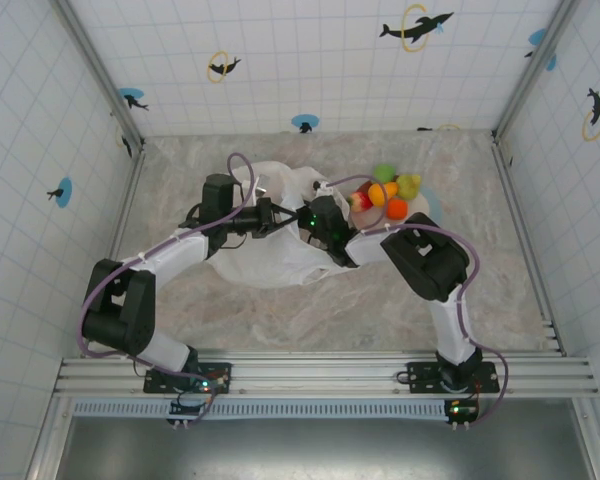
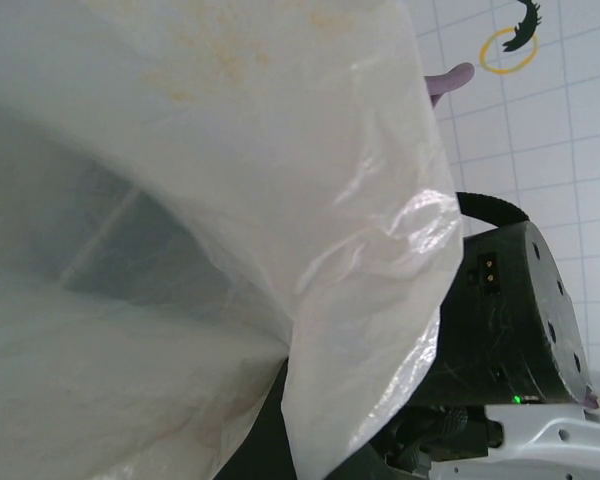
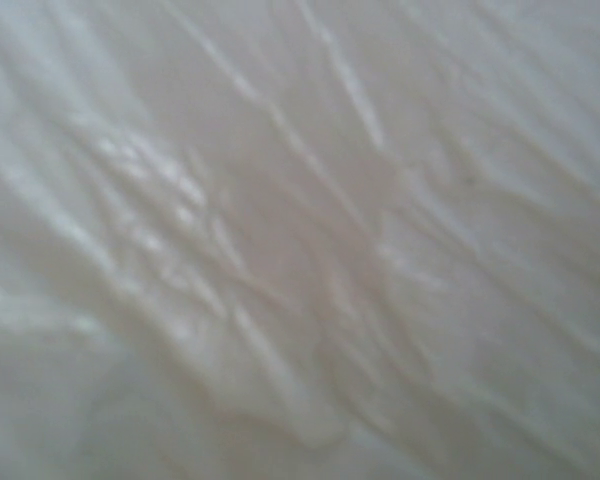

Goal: Place the fruits into the plastic bag

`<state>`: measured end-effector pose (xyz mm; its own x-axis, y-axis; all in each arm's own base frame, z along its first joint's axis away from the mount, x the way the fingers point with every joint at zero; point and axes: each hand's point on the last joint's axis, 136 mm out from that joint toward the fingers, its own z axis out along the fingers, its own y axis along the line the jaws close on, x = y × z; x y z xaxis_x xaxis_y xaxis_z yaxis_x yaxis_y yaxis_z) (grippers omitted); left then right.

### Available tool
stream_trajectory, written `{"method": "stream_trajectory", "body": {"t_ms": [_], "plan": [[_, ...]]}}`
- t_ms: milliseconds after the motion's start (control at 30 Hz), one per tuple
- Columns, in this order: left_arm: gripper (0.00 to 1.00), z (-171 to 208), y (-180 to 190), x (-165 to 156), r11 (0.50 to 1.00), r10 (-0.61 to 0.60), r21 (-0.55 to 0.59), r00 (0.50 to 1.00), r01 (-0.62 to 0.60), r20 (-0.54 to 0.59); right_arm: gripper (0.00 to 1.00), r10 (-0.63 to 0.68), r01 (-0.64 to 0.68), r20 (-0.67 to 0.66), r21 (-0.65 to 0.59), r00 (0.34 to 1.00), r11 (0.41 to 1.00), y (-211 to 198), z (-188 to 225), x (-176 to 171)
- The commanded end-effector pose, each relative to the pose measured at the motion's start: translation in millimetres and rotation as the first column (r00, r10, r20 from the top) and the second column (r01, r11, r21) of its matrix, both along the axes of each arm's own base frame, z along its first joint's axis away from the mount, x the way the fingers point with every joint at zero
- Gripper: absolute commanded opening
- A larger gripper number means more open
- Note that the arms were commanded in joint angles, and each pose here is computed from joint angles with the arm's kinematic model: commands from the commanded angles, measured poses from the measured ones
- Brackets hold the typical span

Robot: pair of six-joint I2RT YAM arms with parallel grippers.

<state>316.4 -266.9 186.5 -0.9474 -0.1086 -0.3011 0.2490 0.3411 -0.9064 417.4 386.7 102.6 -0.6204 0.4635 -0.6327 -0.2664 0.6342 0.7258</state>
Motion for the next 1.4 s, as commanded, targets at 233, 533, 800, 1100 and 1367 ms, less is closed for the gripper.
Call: {"method": "stream_trajectory", "body": {"t_ms": [233,533,800,1100,1367], "plan": [[0.0,3,4,0,1.0,-0.002,-0.012,1.0,0.002,0.02,0.82,0.279,-0.29,0.133,0.072,0.951,0.954,3,54,-48],[0.0,0,8,3,1.0,0.013,-0.005,1.0,-0.013,0.013,0.74,0.317,-0.317,-0.031,-0.195,0.948,0.928,-32,13,-77],[0.0,-6,9,4,1.0,0.016,0.006,1.0,-0.016,0.0,0.69,0.206,-0.269,-0.206,-0.356,0.957,0.895,-74,-30,-94],[0.0,-7,8,4,1.0,0.016,0.007,1.0,-0.016,-0.006,0.69,0.188,-0.253,-0.271,-0.228,0.944,0.94,-65,-43,-89],[0.0,-6,8,2,1.0,0.011,0.005,1.0,-0.011,-0.006,0.6,0.143,-0.212,-0.304,-0.204,0.942,0.956,-62,-56,-80]]}}
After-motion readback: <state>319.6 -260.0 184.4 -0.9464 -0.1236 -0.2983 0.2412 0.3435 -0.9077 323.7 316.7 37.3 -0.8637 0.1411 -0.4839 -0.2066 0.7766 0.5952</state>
